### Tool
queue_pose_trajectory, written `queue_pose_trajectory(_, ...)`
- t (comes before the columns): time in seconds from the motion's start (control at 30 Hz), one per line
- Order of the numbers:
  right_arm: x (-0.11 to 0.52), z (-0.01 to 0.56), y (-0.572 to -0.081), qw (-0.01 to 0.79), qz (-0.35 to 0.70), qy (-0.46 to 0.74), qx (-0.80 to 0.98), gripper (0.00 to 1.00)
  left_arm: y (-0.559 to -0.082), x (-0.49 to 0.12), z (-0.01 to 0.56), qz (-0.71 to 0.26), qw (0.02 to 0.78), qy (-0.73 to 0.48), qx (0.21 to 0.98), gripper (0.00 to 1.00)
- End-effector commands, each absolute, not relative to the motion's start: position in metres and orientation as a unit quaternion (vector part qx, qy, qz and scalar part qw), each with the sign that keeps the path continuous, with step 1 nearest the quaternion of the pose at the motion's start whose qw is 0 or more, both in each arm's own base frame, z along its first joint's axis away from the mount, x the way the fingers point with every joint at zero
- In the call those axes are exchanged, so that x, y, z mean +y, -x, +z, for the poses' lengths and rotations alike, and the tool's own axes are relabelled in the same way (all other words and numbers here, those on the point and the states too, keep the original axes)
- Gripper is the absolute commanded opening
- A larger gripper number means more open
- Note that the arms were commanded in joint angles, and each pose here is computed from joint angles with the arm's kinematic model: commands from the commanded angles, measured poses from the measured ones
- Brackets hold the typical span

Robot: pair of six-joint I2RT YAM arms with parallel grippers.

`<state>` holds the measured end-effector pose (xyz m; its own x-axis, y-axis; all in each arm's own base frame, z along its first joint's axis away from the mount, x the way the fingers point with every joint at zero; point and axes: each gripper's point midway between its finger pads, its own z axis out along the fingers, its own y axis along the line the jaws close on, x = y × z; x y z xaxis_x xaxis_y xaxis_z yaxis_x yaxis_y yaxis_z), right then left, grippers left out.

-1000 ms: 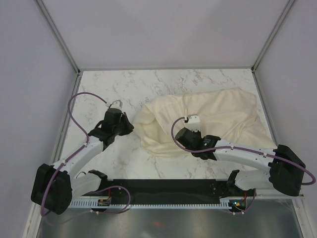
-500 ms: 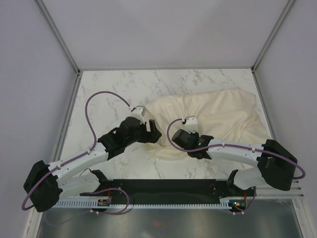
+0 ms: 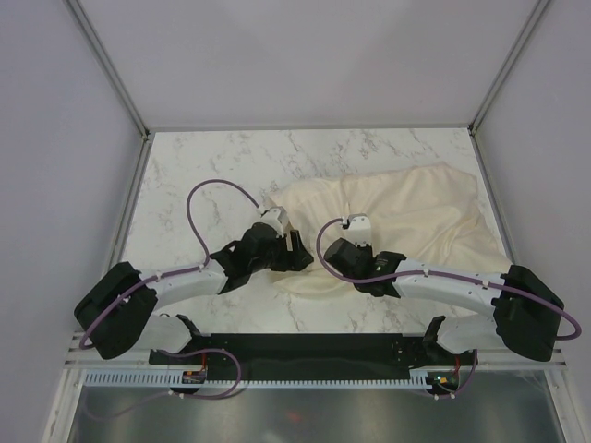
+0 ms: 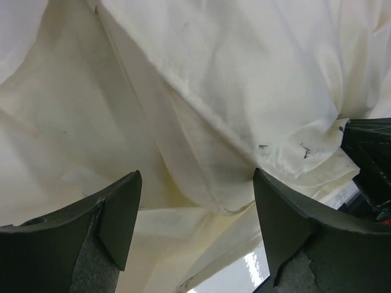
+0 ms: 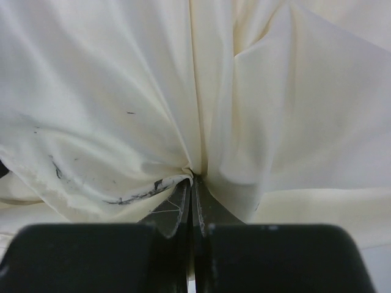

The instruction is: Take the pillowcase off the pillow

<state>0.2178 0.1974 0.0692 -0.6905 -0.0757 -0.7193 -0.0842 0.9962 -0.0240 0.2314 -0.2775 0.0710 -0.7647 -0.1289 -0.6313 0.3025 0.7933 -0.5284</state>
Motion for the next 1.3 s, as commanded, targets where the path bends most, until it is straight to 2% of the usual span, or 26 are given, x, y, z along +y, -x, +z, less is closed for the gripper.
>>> queue_pose_trajectory(0.0,0.204,0.07,-0.214,0.387,0.024,0.04,0.921,0.04,-0.239,-0.304,0.093,-0.383,0.357,-0.04,0.851,0.82)
queue_pose_trajectory(0.07,0.202,0.068,-0.212,0.383,0.023,0.039,0.923,0.04,-0.238,-0.31,0.091,-0.394,0.35,-0.045,0.849,0.81)
queue_pose_trajectory(0.17,0.201,0.066,-0.212,0.383,0.022,0.039,0.923,0.04,-0.235,-0.315,0.079,-0.393,0.33,-0.048,0.857,0.64)
queue_pose_trajectory(0.2,0.201,0.067,-0.212,0.385,0.022,0.039,0.922,0.04,-0.234,-0.316,0.074,-0.391,0.324,-0.049,0.86,0.5)
queue_pose_trajectory(0.27,0.201,0.069,-0.212,0.386,0.025,0.037,0.922,0.04,-0.232,-0.316,0.07,-0.393,0.317,-0.046,0.862,0.33)
queue_pose_trajectory(0.3,0.201,0.069,-0.212,0.387,0.023,0.038,0.921,0.04,-0.232,-0.316,0.07,-0.393,0.315,-0.045,0.863,0.15)
queue_pose_trajectory(0.33,0.2,0.069,-0.213,0.388,0.023,0.037,0.921,0.04,-0.231,-0.315,0.07,-0.394,0.315,-0.045,0.862,0.07)
queue_pose_trajectory(0.37,0.2,0.071,-0.213,0.389,0.024,0.037,0.92,0.04,-0.232,-0.315,0.073,-0.396,0.317,-0.042,0.861,0.03)
queue_pose_trajectory(0.5,0.198,0.075,-0.213,0.393,0.022,0.037,0.919,0.05,-0.243,-0.312,0.113,-0.397,0.353,-0.033,0.847,0.02)
queue_pose_trajectory(0.77,0.189,0.087,-0.21,0.403,0.027,0.03,0.914,0.04,-0.277,-0.293,0.233,-0.378,0.461,-0.031,0.802,0.02)
queue_pose_trajectory(0.97,0.176,0.092,-0.213,0.419,0.005,0.021,0.908,0.04,-0.279,-0.278,0.243,-0.36,0.449,-0.034,0.817,0.02)
queue_pose_trajectory(1.27,0.155,0.082,-0.218,0.418,-0.043,0.01,0.907,0.05,-0.248,-0.241,0.253,-0.373,0.429,-0.046,0.822,0.02)
